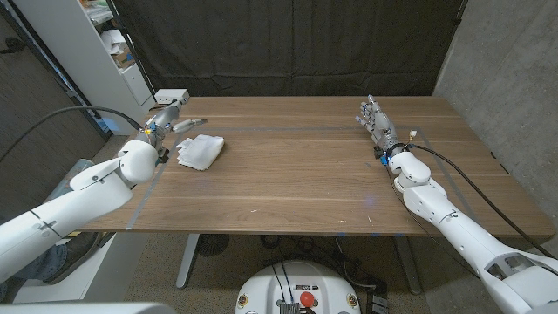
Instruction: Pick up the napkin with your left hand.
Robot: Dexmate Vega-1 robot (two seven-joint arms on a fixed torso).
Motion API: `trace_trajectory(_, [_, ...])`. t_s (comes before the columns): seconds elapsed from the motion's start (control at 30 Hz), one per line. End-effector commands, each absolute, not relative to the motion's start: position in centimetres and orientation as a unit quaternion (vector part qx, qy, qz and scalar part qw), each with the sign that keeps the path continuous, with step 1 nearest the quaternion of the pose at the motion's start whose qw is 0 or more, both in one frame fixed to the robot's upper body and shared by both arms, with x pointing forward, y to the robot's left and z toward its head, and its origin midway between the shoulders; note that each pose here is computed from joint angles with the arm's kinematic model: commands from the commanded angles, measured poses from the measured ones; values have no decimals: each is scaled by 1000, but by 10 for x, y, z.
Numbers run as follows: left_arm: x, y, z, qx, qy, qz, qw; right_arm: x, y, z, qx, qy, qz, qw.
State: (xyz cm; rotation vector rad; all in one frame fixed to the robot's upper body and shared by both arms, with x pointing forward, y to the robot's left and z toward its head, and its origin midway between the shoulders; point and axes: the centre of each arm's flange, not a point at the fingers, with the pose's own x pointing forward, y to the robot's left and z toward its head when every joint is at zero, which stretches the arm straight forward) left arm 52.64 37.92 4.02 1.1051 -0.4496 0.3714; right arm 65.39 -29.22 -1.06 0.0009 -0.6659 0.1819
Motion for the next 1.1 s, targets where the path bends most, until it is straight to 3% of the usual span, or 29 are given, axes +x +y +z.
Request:
trace_trajectory(0.03, [529,380,39,524,-200,169,810,653,-293,-6,-3,-327,90,941])
trace_trajectory(1.1, [546,375,32,524,-198,162,813,654,-292,-3,-4,-314,93,945])
